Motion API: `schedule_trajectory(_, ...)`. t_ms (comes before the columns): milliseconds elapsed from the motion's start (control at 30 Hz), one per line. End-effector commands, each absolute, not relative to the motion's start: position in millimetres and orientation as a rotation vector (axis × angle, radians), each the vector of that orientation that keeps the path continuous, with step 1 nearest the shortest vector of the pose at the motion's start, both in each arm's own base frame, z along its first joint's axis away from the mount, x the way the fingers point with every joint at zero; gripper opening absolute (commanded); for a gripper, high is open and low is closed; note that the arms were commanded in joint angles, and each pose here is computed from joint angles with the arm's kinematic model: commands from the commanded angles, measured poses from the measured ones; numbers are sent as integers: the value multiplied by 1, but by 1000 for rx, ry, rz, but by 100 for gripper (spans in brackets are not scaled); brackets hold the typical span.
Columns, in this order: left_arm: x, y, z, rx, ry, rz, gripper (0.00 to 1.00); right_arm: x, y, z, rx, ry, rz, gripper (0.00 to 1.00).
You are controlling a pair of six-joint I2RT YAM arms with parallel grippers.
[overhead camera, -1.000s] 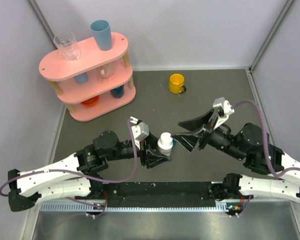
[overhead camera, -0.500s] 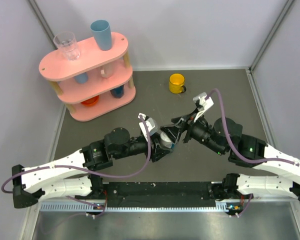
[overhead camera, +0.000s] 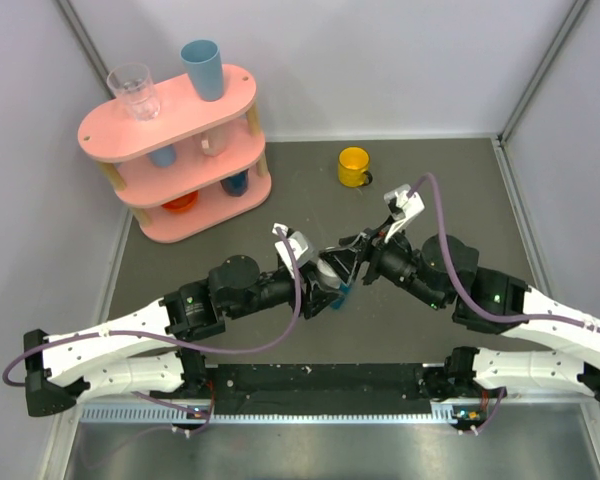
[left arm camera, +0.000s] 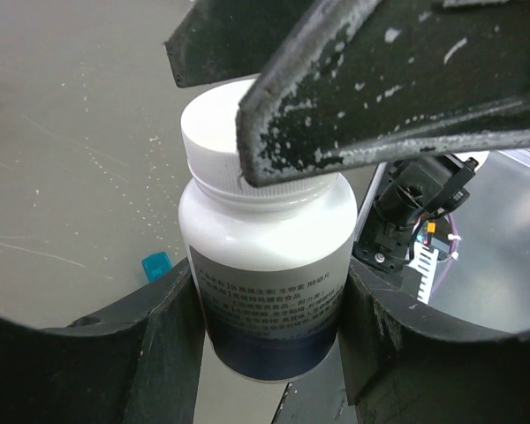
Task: Sort the pills into containers
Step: Unscrew the lid of the pill bottle.
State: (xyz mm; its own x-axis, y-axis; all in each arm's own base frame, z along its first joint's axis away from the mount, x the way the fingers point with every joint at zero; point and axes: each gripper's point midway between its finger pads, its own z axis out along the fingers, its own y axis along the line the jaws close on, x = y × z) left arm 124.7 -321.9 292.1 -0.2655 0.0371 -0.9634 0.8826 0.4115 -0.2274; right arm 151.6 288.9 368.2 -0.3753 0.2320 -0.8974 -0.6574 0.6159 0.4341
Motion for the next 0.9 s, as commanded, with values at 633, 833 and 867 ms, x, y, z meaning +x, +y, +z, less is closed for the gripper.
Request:
schedule_trajectory(633,127,-319,317,758,1570,-1050,0,149,295,376,-356,1706,1007,0)
schedule_trajectory(833,103,-320,331,788,1468,-1210,0,127,300,384,-503,1647,1095,0)
schedule_trajectory(867,92,-321,339,822,1416,-1270,0,123,300,388,-538,1617,1111,0)
